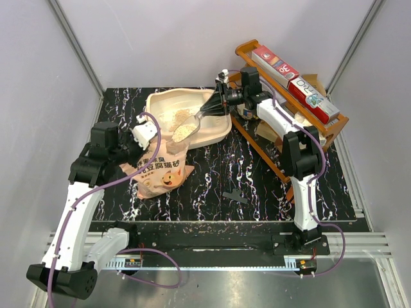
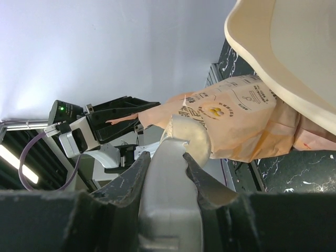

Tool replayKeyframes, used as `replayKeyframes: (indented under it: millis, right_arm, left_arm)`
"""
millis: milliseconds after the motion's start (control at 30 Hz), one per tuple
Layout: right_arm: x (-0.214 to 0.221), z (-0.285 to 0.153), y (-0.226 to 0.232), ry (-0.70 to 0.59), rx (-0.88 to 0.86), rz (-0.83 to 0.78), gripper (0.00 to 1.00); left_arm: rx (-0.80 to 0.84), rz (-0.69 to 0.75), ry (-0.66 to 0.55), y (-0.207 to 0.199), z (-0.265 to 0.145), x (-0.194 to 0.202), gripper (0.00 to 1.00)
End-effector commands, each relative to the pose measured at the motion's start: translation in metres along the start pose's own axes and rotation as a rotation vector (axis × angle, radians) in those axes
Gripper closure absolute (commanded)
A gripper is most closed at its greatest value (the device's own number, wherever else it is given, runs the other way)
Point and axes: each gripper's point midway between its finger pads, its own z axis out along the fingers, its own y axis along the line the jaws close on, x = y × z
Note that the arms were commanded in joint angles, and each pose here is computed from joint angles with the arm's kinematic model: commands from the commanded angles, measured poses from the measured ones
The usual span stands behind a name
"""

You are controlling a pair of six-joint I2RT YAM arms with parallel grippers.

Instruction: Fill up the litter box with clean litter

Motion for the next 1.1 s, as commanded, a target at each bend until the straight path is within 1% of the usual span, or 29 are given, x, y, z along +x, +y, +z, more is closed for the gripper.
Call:
replayKeyframes:
  millis: [0, 100, 233, 400, 633, 733, 800, 833, 867, 933, 1000, 1033, 1067]
  right_arm:
    - [-0.009, -0.005, 0.025, -0.007, -0.037, -0.070, 1.00]
    - [-0.018, -0.004, 0.024, -0.038, -0.028, -0.073, 1.00]
    - [-0.039, 0.001, 0.013, -0.118, 0.015, -0.053, 1.00]
    - [-0.058, 0.004, 0.010, -0.179, 0.045, -0.078, 1.00]
    - [-0.096, 0.008, -0.027, -0.316, 0.204, -0.163, 1.00]
    - [-0.110, 0.008, -0.036, -0.376, 0.285, -0.232, 1.00]
    - [-0.115, 0.008, -0.034, -0.403, 0.327, -0.298, 1.00]
    - [-0.124, 0.006, -0.038, -0.446, 0.368, -0.324, 1.00]
    - [-0.126, 0.008, -0.034, -0.453, 0.392, -0.378, 1.00]
    - [-0.134, 0.005, -0.031, -0.498, 0.437, -0.435, 1.00]
    - [-0.135, 0.009, -0.026, -0.508, 0.482, -0.527, 1.00]
    - [-0.141, 0.005, -0.026, -0.542, 0.530, -0.564, 1.00]
    - [-0.143, 0.002, -0.024, -0.542, 0.582, -0.643, 1.00]
  left_arm:
    - [-0.103, 0.066, -0.115, 0.026, -0.017, -0.039, 1.00]
    - [-0.098, 0.064, -0.106, 0.025, -0.016, -0.036, 1.00]
    - [-0.076, 0.052, -0.103, 0.020, -0.017, -0.033, 1.00]
    - [-0.052, 0.042, -0.093, 0.014, -0.018, -0.029, 1.00]
    - [-0.037, 0.026, -0.094, 0.008, -0.018, -0.025, 1.00]
    - [-0.032, 0.019, -0.091, 0.006, -0.018, -0.023, 1.00]
    - [-0.034, 0.015, -0.092, 0.006, -0.019, -0.022, 1.00]
    - [-0.033, 0.016, -0.096, 0.005, -0.020, -0.022, 1.00]
    - [-0.028, 0.016, -0.097, 0.003, -0.019, -0.021, 1.00]
    - [-0.031, 0.018, -0.104, 0.002, -0.021, -0.021, 1.00]
    - [-0.027, 0.017, -0.108, 0.000, -0.022, -0.019, 1.00]
    - [-0.027, 0.019, -0.115, -0.001, -0.023, -0.020, 1.00]
    - [-0.023, 0.019, -0.115, -0.003, -0.022, -0.018, 1.00]
